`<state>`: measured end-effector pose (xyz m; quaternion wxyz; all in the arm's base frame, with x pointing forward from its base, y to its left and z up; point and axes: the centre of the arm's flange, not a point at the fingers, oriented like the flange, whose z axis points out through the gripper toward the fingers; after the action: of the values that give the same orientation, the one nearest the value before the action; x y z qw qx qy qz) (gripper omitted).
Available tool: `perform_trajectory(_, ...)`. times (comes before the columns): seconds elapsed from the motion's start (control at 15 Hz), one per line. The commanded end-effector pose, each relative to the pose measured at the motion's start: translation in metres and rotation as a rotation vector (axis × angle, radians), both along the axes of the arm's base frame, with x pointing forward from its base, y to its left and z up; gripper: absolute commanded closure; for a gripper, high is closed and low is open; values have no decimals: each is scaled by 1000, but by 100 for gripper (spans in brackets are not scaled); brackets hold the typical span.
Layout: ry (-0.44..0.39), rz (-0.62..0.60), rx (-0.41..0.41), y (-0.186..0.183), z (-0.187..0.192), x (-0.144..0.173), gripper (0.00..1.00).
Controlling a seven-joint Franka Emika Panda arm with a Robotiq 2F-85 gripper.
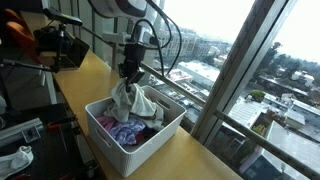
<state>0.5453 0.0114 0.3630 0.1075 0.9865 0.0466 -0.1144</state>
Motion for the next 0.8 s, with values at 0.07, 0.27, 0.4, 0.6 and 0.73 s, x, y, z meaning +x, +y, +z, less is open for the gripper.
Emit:
perform_trajectory(0.07,63,-11,33,27,-124,-4,97)
perform_trajectory(0.27,127,-30,36,23,-189,-18,97)
perform_trajectory(0.4,160,-34,35,25,-211,-22,97)
perform_trajectory(0.6,178,-20,39,31,-209,-20,53)
perform_trajectory(0.73,148,-6,51,36,-183,-15,39)
